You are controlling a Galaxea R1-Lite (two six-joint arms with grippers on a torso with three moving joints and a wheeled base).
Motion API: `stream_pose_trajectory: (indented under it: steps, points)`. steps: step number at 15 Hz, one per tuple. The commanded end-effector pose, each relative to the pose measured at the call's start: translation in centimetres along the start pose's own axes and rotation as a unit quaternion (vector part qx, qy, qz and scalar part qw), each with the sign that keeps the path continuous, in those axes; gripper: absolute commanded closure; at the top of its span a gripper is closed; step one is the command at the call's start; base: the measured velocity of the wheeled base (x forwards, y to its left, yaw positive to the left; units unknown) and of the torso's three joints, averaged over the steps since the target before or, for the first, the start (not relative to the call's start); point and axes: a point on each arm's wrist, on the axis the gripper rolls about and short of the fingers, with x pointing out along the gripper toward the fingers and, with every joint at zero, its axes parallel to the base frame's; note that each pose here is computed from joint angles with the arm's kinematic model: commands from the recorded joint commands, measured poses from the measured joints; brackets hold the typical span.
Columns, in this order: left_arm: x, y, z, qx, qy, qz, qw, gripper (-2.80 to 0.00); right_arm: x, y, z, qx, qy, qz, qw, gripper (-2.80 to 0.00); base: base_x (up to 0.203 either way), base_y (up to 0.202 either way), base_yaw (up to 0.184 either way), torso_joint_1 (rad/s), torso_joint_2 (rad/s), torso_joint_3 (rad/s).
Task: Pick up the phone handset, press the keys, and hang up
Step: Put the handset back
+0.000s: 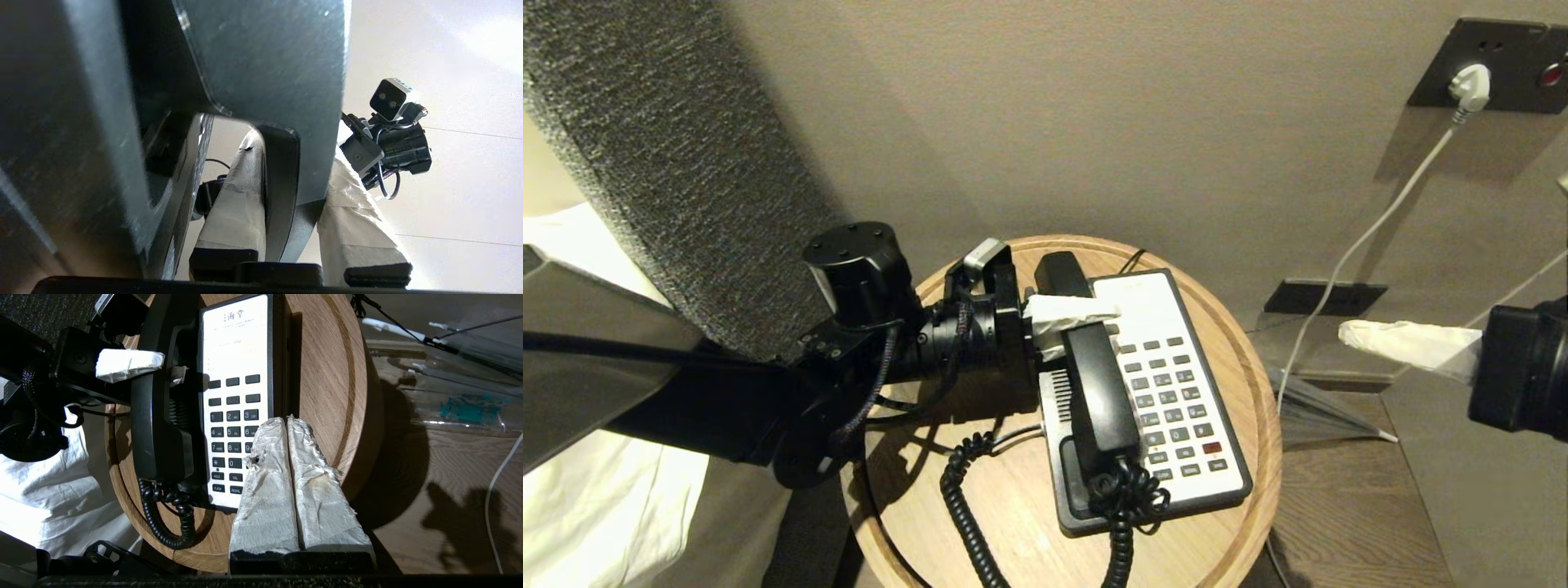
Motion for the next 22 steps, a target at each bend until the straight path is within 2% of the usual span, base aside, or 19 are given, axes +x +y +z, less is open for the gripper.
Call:
stream_pose_trajectory:
  steps: [1,11,22]
  points:
    - [0.0,0.2,0.0,-0.001,0.002,-0.002,1.0,0.0,0.1,0.1,0.0,0.0,0.001,0.0,1.0,0.0,0.0,0.0,0.0,0.0,0.0,0.0]
    - [-0.1,1.1,-0.4,-0.012,0.007,0.007,0.9999,0.0,0.2,0.1,-0.1,-0.001,0.005,0.002,1.0,0.0,0.0,0.0,0.0,0.0,0.0,0.0]
    - [-0.3,1.7,-0.1,-0.002,0.0,0.002,1.0,0.0,0.2,0.2,-0.2,-0.002,0.007,0.004,1.0,0.0,0.0,0.0,0.0,0.0,0.0,0.0]
